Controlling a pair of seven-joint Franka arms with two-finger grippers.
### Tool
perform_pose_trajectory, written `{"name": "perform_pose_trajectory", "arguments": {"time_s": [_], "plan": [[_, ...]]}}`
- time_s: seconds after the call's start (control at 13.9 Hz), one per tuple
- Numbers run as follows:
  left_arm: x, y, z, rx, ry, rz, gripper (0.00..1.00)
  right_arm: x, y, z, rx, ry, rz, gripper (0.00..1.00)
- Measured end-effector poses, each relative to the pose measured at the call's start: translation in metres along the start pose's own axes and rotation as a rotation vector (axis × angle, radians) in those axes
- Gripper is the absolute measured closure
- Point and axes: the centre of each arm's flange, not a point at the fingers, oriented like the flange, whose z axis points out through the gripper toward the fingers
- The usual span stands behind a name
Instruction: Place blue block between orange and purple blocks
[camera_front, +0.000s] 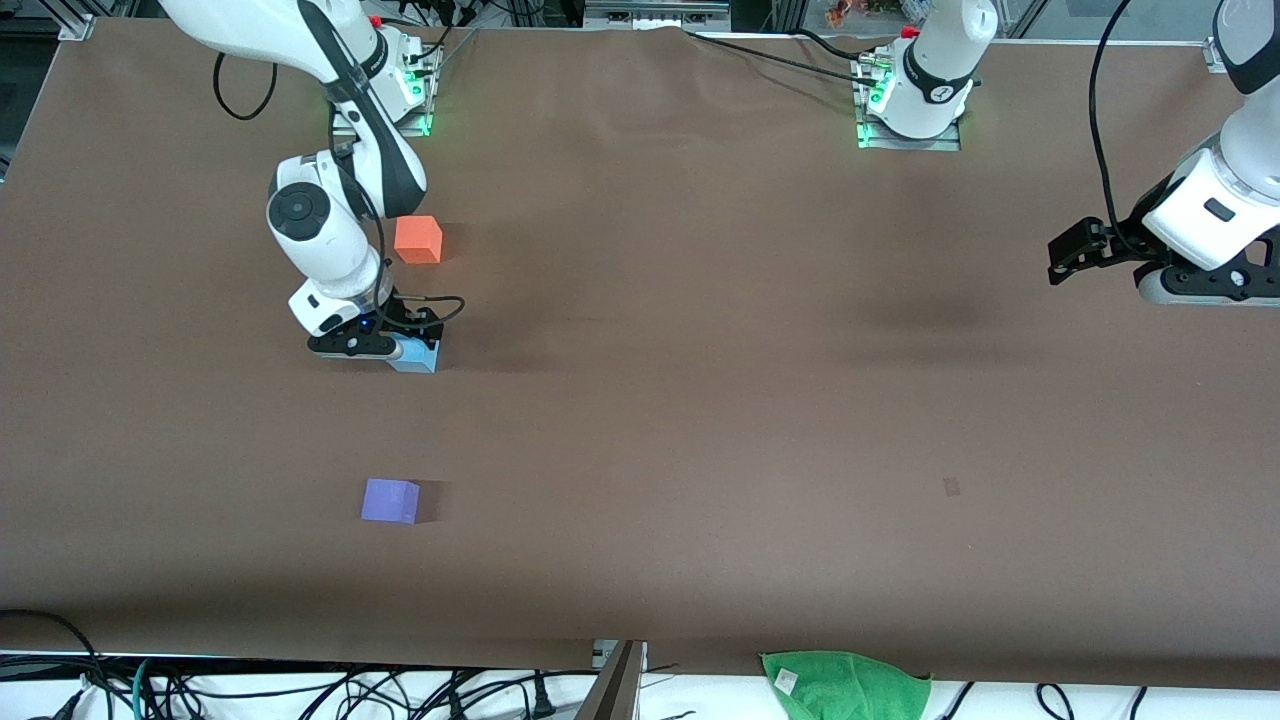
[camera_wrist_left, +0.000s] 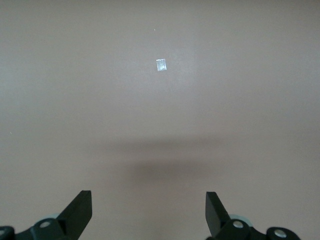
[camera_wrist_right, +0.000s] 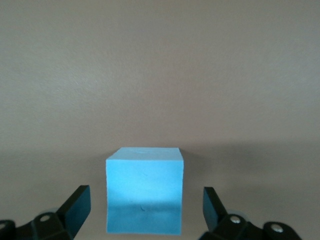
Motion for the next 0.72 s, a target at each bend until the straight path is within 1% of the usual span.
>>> {"name": "perform_pose_trajectory", "arguments": {"time_s": [0.29,0.43,0.72], "plan": [[0.000,0.002,0.000,0.000,0.000,0.003,0.00,0.040,0.006,-0.062,-0.032,-0.075,-0.072,0.00],[0.000,0.002,0.000,0.000,-0.001,0.004,0.00,0.059,0.011,-0.095,-0.047,-0.123,-0.100,0.00],[0.000,0.003,0.000,0.000,-0.002,0.005,0.00,0.088,0.027,-0.159,-0.066,-0.196,-0.150,0.00]]}}
